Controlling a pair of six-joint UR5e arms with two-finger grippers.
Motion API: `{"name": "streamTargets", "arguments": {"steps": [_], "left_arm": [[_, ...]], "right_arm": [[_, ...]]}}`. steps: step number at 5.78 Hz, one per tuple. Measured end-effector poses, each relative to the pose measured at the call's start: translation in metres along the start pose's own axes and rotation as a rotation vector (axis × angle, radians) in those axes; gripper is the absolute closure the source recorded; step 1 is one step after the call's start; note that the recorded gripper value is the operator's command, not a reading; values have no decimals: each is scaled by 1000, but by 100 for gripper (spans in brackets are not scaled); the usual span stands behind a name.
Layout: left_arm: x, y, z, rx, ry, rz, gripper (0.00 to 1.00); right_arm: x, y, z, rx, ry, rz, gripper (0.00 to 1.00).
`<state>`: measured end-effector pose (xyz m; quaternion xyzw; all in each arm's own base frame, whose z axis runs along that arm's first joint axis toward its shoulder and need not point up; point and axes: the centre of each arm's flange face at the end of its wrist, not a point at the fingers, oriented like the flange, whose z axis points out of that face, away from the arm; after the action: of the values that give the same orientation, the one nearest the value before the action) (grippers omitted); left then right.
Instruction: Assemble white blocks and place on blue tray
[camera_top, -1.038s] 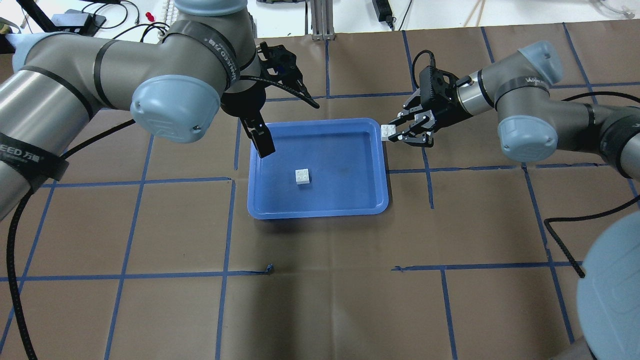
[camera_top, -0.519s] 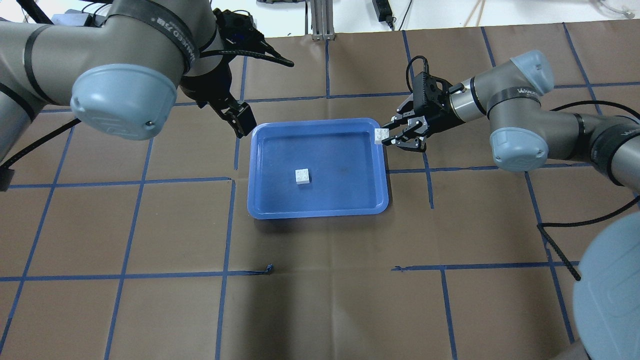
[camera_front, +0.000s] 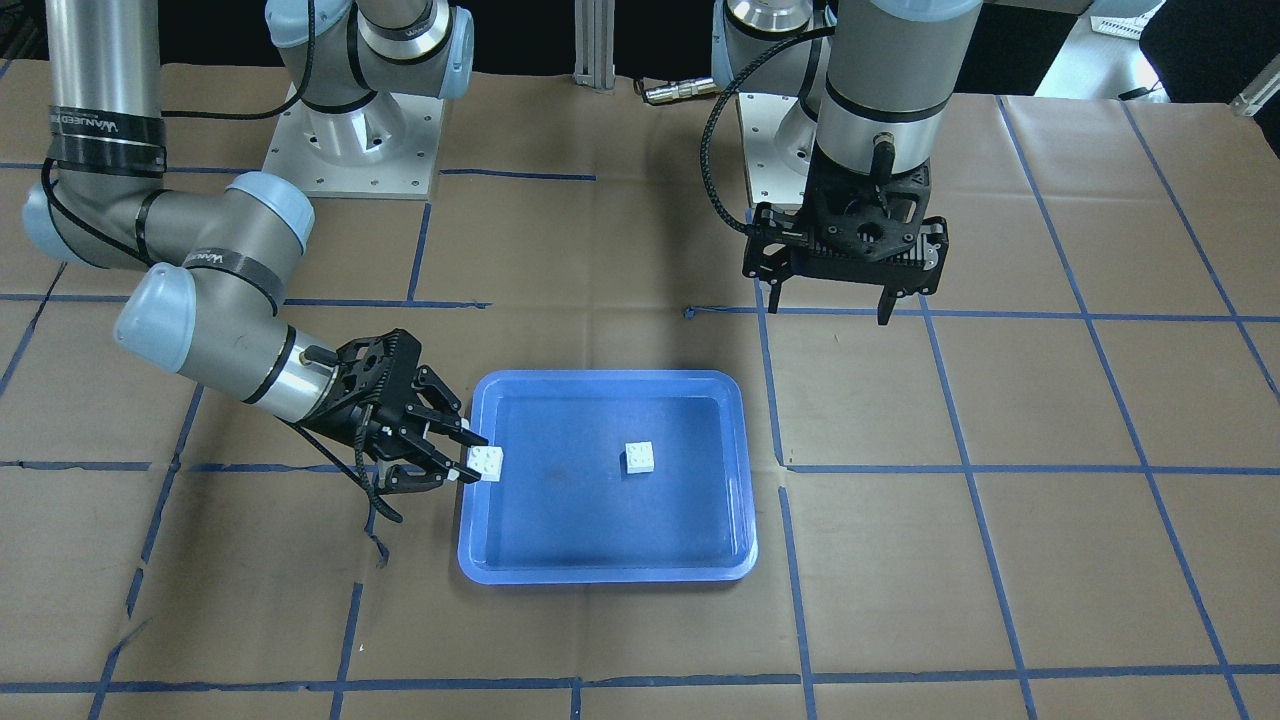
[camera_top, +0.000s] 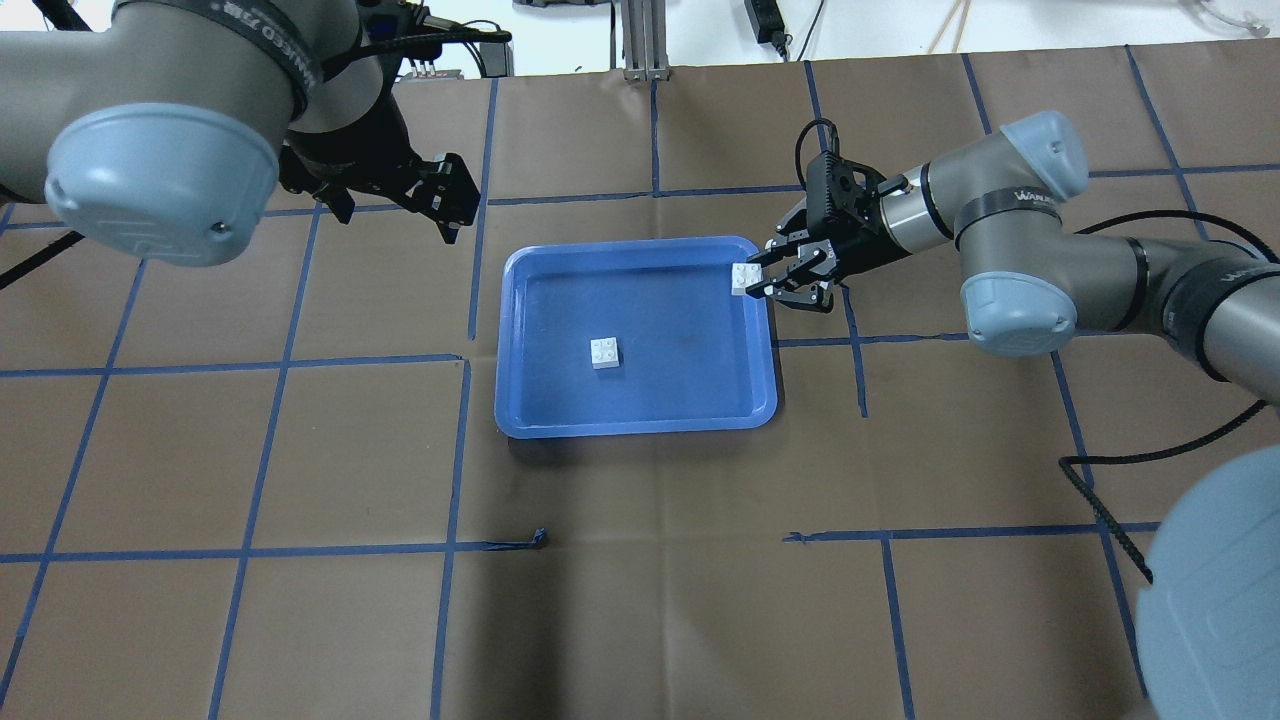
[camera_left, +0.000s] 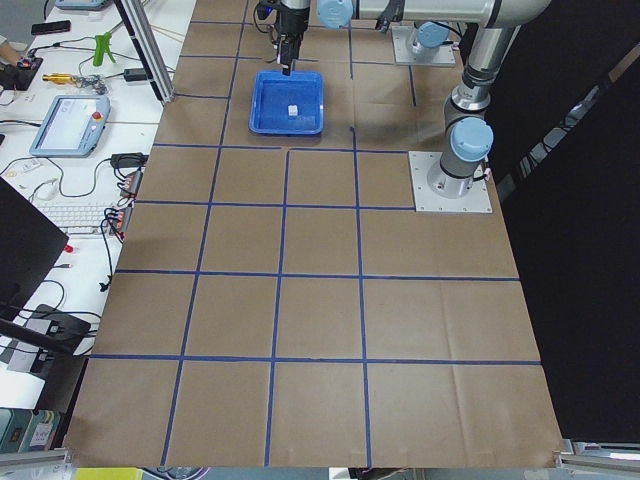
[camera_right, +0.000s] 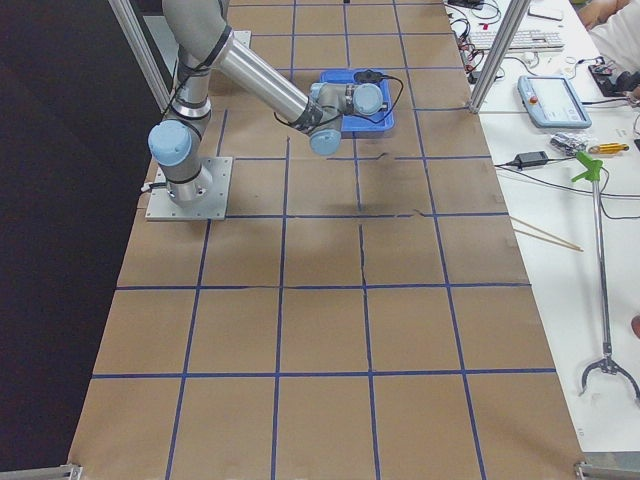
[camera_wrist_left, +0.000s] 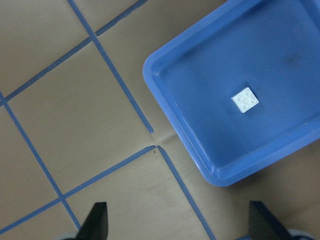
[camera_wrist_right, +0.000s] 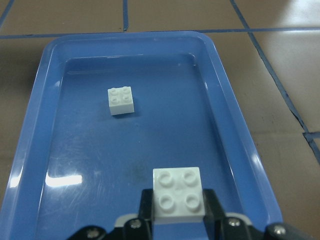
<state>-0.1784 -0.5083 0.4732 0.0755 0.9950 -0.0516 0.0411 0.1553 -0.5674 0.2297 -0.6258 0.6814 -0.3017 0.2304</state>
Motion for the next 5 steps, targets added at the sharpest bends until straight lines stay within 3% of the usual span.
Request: {"name": "streamTargets", "arguments": {"steps": [2,5], "left_arm": [[-3,7,-12,6,34,-55,0],[-8,25,-16,-17,-18,-56,0]], "right_arm": [[-11,-29,51,13,26,2,70],[-25,-25,106,15,-11,-20,70]]}}
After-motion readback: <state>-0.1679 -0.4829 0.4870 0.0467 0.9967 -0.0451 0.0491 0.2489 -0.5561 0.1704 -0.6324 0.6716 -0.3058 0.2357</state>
